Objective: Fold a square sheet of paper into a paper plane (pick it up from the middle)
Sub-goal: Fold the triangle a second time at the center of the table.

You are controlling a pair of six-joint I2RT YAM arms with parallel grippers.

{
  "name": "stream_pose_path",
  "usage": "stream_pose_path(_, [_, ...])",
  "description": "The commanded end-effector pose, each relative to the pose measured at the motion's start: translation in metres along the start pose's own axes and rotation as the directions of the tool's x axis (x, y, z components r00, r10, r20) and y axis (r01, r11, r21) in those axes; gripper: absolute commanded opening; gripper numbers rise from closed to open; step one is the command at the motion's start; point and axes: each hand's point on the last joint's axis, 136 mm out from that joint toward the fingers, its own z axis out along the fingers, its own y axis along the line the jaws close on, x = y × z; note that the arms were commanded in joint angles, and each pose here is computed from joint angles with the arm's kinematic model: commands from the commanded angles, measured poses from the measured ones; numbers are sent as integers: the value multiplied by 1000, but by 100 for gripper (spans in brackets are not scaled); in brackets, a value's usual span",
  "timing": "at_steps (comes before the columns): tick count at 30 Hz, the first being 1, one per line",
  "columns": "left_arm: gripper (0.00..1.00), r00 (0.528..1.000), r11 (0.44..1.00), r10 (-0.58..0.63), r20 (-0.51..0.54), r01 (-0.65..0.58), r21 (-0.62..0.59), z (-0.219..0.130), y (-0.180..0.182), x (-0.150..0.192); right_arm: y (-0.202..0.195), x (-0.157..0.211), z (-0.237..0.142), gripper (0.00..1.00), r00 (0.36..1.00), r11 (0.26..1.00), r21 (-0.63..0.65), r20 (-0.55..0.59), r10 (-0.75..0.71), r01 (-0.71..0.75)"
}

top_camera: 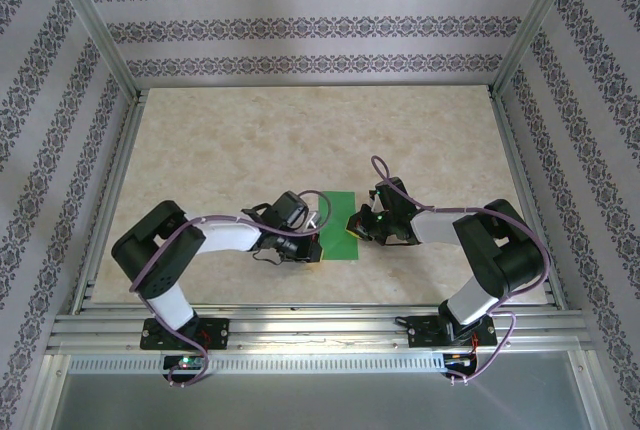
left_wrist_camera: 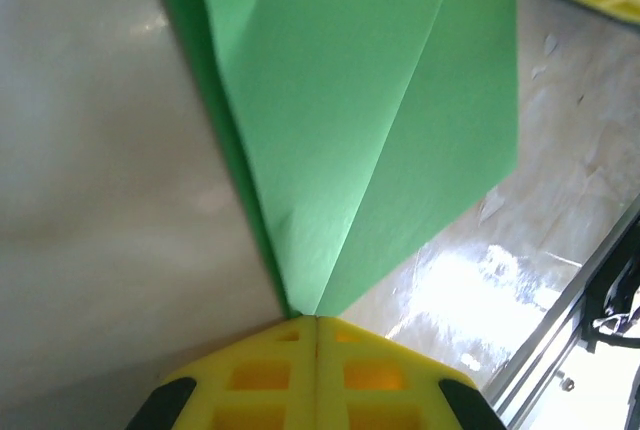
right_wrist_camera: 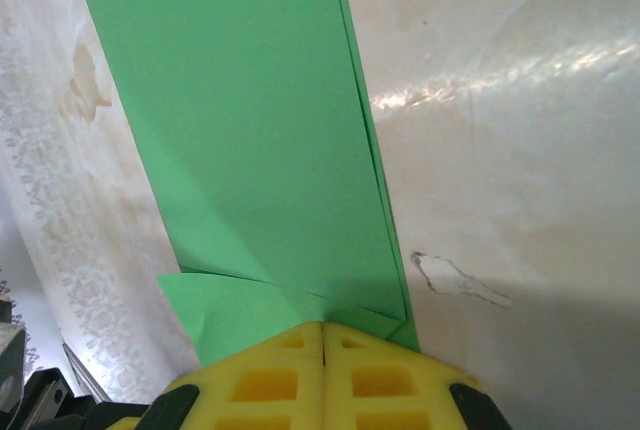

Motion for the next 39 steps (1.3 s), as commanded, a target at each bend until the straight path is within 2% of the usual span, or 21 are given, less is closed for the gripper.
stream_pose_path(1, [2,998,997,-2,-56,-3,-78,-8,16,23,-46,10,4,0,998,984,168,-10,62,-59])
stream_pose_path(4, [2,999,999,37,-3,-37,-35,-20,-2,12,-42,9,4,0,998,986,155,-15,56,-53])
stream_pose_path(10, [6,984,992,98,147,-108,60,-42,-46,-34,-30,7,4,1,999,992,121,-26,36,-33])
stream_pose_path(18, [1,993,996,80,87,-84,36,-8,-33,-78,1,1,-2,6,1000,999,33,-20,-23,24])
stream_pose_path(22, [1,994,994,99,47,-97,-41,3,-14,-79,17,-3,-14,8,999,999,-1,0,-47,47])
stream_pose_path(24, [1,995,994,94,35,-92,-59,6,-5,-76,21,-5,-24,15,998,999,-5,35,-53,53])
stream_pose_path(26, [0,996,995,85,22,-84,-61,10,1,-72,9,-3,-35,23,996,997,69,72,-50,45])
stream_pose_path(28, [0,997,995,81,16,-80,-60,10,3,-69,-12,5,-48,25,995,980,197,86,-48,30])
stream_pose_path(30, [0,997,995,79,18,-78,-54,10,4,-66,-18,17,-54,26,996,973,230,74,-49,31])
stream_pose_path(34, [0,998,998,61,15,-60,-34,12,5,-61,-21,39,-54,31,999,981,196,41,-5,-4])
stream_pose_path(39, [0,999,999,44,15,-43,-29,13,7,-56,-12,55,-46,31,1000,989,147,6,12,-13])
